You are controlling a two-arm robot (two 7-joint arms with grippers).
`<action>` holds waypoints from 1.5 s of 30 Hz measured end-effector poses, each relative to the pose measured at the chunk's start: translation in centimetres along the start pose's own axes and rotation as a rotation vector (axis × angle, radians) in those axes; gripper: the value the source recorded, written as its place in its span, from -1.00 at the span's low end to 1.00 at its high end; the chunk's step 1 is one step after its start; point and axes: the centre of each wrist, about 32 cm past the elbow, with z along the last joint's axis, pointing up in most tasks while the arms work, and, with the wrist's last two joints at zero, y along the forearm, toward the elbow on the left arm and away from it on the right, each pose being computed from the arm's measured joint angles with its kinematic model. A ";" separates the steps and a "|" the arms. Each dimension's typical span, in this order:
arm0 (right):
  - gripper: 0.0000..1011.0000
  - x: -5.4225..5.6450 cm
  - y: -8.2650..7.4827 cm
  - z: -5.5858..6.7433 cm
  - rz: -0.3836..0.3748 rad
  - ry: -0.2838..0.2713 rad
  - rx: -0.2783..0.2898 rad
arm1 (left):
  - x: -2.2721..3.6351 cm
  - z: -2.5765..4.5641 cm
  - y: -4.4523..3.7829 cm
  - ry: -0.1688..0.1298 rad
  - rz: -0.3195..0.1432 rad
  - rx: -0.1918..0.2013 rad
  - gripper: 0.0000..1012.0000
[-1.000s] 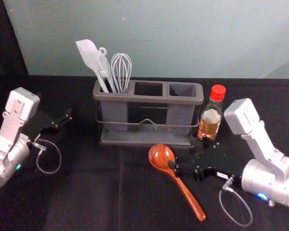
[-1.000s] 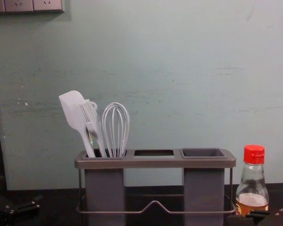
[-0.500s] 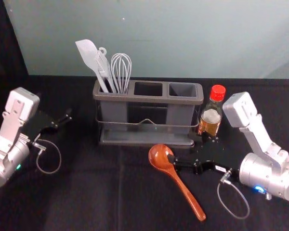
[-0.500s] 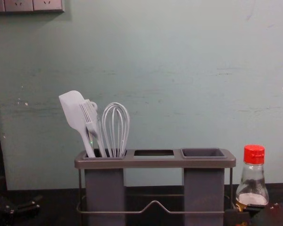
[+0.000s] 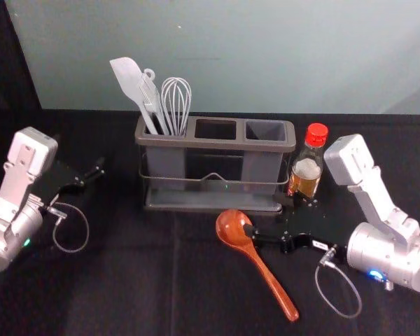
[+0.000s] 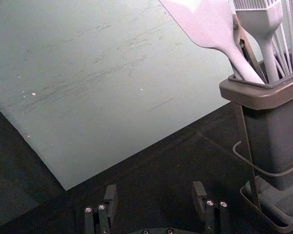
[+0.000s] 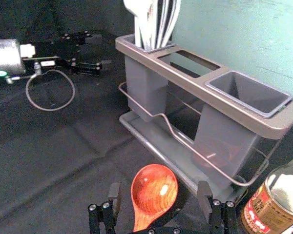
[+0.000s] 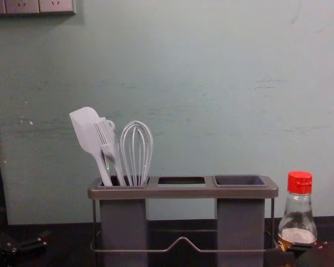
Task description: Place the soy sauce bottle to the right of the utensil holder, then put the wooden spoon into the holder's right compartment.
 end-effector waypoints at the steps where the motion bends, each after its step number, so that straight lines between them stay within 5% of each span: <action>1: 0.98 0.0 0.1 0.0 0.000 0.001 -0.001 | 0.00 0.00 0.00 0.000 0.000 0.000 0.99; 18: 0.98 -2.2 4.7 2.4 -0.132 0.056 -0.224 | 0.00 0.00 0.00 0.000 0.000 0.000 0.99; 45: 0.98 -3.4 8.7 3.4 -0.122 0.092 -0.316 | 0.00 0.00 0.00 0.000 0.000 0.000 0.99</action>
